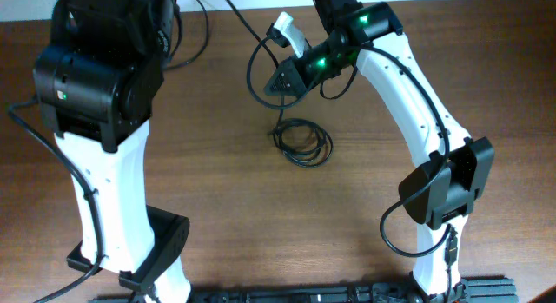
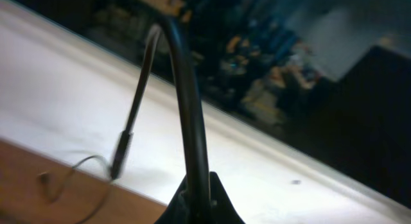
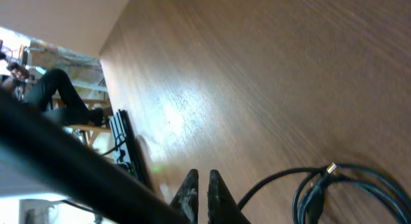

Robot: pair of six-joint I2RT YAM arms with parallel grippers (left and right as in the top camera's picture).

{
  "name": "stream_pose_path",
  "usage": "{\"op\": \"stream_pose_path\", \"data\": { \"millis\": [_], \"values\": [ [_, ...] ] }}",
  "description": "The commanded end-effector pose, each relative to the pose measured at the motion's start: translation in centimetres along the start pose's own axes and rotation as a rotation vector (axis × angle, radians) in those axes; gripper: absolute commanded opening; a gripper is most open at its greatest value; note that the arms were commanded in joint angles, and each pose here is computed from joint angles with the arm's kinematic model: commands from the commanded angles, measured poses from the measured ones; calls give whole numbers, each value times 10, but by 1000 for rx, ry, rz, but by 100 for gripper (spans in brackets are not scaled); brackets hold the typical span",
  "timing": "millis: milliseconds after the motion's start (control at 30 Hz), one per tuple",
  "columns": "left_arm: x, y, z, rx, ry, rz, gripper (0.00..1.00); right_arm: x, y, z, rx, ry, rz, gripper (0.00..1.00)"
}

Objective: Untangle cables

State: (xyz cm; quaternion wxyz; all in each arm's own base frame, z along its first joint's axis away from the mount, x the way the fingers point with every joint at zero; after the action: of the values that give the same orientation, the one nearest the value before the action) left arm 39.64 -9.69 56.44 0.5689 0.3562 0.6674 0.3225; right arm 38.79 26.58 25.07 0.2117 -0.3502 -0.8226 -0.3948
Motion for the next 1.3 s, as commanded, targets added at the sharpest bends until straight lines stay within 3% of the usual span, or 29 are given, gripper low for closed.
{"op": "stream_pose_path", "data": {
  "millis": [0, 67, 133, 167, 200, 233, 267, 333, 367, 533, 633, 667, 833, 867, 933, 967, 1000, 1100, 1133, 1167, 1200, 1267],
  "values": [
    [38, 15, -12, -70, 208, 105, 15, 9, 11, -28, -67, -35, 246, 4],
    [67, -3, -6, 32, 314, 168, 25, 31, 34, -64, -169, 47, 313, 4],
    [72, -29, 1, 161, 305, 202, 64, 48, 49, -87, -227, 112, 447, 4],
    [69, -49, 3, 262, 257, 209, 77, 58, 55, -95, -237, 149, 560, 4],
    [64, -66, 3, 356, 204, 215, 78, 66, 59, -99, -234, 194, 664, 4],
    [49, -85, 0, 476, 53, 319, 78, 73, 66, -103, -233, 254, 755, 4],
    [23, -104, -10, 587, -210, 463, 79, 76, 73, -106, -243, 289, 807, 4],
    [-6, -127, -37, 695, -572, 611, 78, 78, 87, -112, -280, 323, 845, 4],
    [-6, -133, -45, 719, -637, 666, 80, 80, 97, -116, -302, 353, 884, 4],
    [6, -140, -39, 742, -599, 744, 82, 94, 110, -125, -287, 450, 932, 4],
    [6, -149, -27, 756, -597, 740, 73, 100, 107, -125, -247, 480, 931, 4],
    [5, -156, -21, 772, -616, 730, 58, 102, 106, -125, -231, 491, 940, 4],
    [-6, -166, -20, 796, -718, 684, 47, 108, 107, -122, -221, 499, 921, 4],
    [-11, -167, -24, 804, -762, 663, 52, 109, 109, -122, -228, 502, 903, 4],
    [-12, -166, -23, 793, -767, 665, 48, 109, 109, -123, -229, 503, 900, 4],
    [-13, -165, -22, 781, -768, 669, 30, 109, 109, -123, -228, 503, 900, 4],
    [-14, -164, -21, 775, -770, 670, 26, 110, 109, -122, -227, 503, 900, 4],
    [-14, -164, -21, 775, -769, 670, 31, 111, 109, -120, -222, 505, 898, 4],
    [-14, -164, -21, 775, -769, 669, 24, 111, 109, -120, -222, 505, 897, 4],
    [-14, -164, -21, 775, -769, 670, 8, 112, 109, -120, -220, 505, 896, 4],
    [-14, -164, -21, 774, -770, 670, 0, 113, 109, -119, -219, 505, 892, 4],
    [-17, -161, -19, 766, -762, 644, 0, 112, 109, -119, -242, 489, 814, 4]
  ]
}}
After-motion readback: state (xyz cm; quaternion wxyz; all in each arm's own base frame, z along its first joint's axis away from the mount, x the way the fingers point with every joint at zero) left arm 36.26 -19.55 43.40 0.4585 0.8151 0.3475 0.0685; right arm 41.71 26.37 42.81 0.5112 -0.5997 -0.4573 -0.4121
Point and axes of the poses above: each gripper's point midway between its finger pads, its own z axis out along the fingers, its own x axis along the line the jaws close on, y = z × x, the point moved 3 cm from there along -z, back along the fingers, and after that the axes turned 3 degrees about -z, right-handed, at the moved point
